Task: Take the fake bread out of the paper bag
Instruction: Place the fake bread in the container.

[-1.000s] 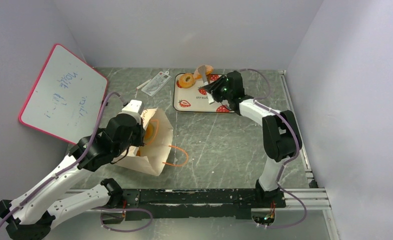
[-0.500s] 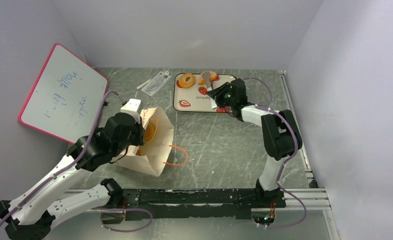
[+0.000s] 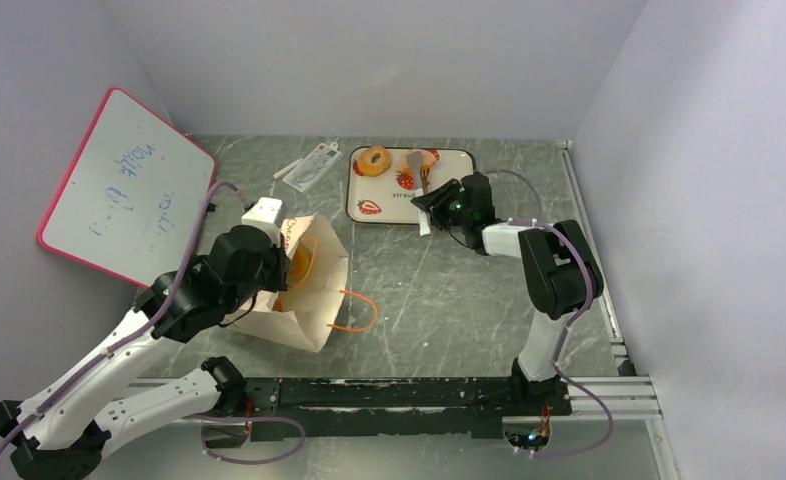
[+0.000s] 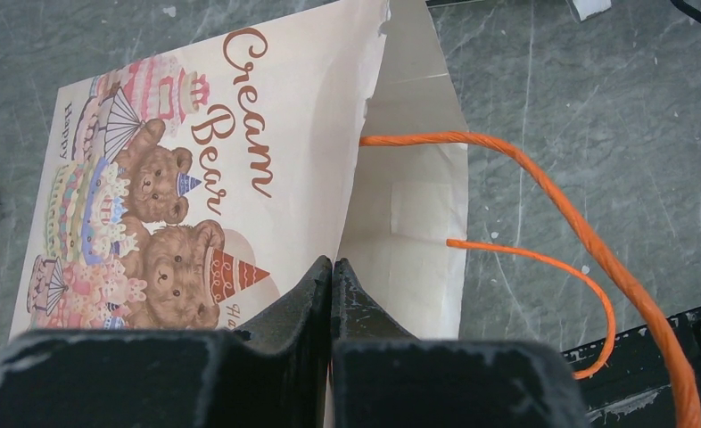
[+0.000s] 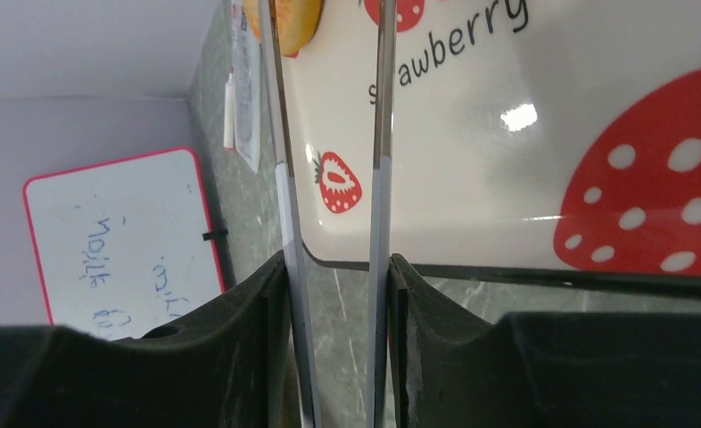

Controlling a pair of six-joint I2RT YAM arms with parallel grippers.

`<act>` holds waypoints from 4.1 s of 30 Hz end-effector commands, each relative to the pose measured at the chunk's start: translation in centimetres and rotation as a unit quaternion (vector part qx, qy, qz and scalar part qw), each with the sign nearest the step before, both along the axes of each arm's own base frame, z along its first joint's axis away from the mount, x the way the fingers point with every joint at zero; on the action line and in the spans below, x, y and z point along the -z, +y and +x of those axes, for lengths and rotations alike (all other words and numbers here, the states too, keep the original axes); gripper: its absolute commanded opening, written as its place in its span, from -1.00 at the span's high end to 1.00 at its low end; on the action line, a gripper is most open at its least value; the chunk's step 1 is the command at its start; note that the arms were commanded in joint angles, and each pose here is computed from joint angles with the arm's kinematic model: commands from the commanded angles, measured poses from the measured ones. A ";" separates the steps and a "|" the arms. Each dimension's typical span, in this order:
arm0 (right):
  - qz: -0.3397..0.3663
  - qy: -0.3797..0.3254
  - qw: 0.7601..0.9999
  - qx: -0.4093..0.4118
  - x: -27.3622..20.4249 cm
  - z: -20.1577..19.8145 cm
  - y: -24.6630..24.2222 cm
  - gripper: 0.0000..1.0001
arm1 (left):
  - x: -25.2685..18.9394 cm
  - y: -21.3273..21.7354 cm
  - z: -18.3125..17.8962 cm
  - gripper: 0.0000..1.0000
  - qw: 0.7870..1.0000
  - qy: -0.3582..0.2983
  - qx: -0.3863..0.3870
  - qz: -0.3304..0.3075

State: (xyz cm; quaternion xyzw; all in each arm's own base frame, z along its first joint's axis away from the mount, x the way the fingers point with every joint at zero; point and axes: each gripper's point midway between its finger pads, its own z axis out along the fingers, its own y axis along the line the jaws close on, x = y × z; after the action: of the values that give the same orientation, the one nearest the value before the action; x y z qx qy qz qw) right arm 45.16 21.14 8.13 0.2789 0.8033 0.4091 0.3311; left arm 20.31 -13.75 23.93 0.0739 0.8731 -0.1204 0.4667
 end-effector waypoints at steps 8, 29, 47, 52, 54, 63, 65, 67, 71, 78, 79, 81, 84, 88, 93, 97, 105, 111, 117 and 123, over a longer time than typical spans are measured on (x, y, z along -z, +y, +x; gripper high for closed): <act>0.020 0.015 1.000 0.011 -0.5 -1.1 -1.6 0.20 | -0.7 -0.7 0.1 0.86 0.999 -0.015 0.006 -0.035; 0.069 0.066 0.995 0.003 -1.6 -1.6 -1.2 0.08 | -0.6 -1.4 0.7 0.86 0.998 -0.021 -0.003 -0.057; 0.075 0.107 0.991 0.033 -3.0 -4.4 -3.9 0.08 | -0.8 -1.6 0.9 0.86 0.997 -0.028 -0.007 -0.068; 0.071 0.105 0.990 0.055 -3.0 -4.4 -5.3 0.07 | -0.9 -1.8 1.0 0.86 0.997 -0.028 -0.003 -0.067; 0.064 0.103 0.990 0.065 -3.1 -4.3 -6.0 0.07 | -0.9 -1.8 1.1 0.86 0.998 -0.027 -0.002 -0.064; 0.052 0.098 0.990 0.085 -3.0 -2.9 -6.8 0.06 | -1.2 -2.2 1.2 0.86 0.998 -0.027 0.005 -0.060; 0.045 0.107 0.990 0.082 -2.6 -2.5 -6.8 0.05 | -1.2 -2.3 1.3 0.86 0.998 -0.027 0.007 -0.058; 0.050 0.105 0.990 0.079 -2.9 -2.7 -6.7 0.05 | -1.4 -2.3 1.3 0.86 0.998 -0.027 0.008 -0.057; 0.054 0.099 0.990 0.082 -3.5 -3.4 -6.8 0.04 | -1.5 -2.2 1.3 0.86 0.998 -0.029 0.007 -0.055; 0.048 0.088 0.991 0.083 -5.0 -4.7 -7.2 0.04 | -1.2 -2.2 1.2 0.86 0.998 -0.026 0.010 -0.057; 0.043 0.086 0.992 0.086 -5.2 -4.7 -7.4 0.04 | -1.2 -2.2 1.2 0.86 0.998 -0.027 0.009 -0.058; 0.040 0.082 0.992 0.089 -5.5 -4.8 -7.5 0.04 | -1.2 -2.2 1.1 0.86 0.998 -0.028 0.010 -0.060; 0.041 0.075 0.993 0.087 -5.8 -4.8 -7.5 0.03 | -1.2 -2.3 1.1 0.86 0.998 -0.028 0.011 -0.061; 0.054 0.086 0.991 0.084 -4.9 -3.1 -6.9 0.02 | -0.9 -2.5 1.1 0.86 0.998 -0.026 0.015 -0.063; 0.052 0.094 0.991 0.083 -3.9 -2.1 -6.8 0.03 | -1.6 -2.7 1.1 0.86 0.997 -0.028 0.016 -0.068; 0.035 0.080 0.993 0.078 -4.9 -3.2 -7.1 0.04 | -1.9 -2.3 1.0 0.86 0.997 -0.032 0.011 -0.069; 0.021 0.056 0.996 0.072 -6.8 -4.8 -7.5 0.07 | -1.4 -2.6 1.0 0.86 0.997 -0.026 0.018 -0.067; 0.012 0.052 0.995 0.081 -7.3 -5.4 -8.0 0.17 | -1.3 -2.9 1.1 0.86 0.997 -0.026 0.021 -0.070; 0.003 0.048 0.995 0.088 -7.5 -5.9 -8.4 0.40 | -1.2 -2.7 0.9 0.86 0.997 -0.025 0.021 -0.070; -0.005 0.047 0.994 0.097 -7.6 -6.8 -8.9 0.81 | -0.8 -2.6 0.8 0.86 0.997 -0.022 0.021 -0.066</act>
State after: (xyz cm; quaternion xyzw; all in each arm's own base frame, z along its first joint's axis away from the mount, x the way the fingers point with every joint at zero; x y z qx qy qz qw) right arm 38.52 12.99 14.54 0.3750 0.7959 0.3623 0.3075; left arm 20.90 -15.67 23.31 0.0635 0.8658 -0.1602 0.4698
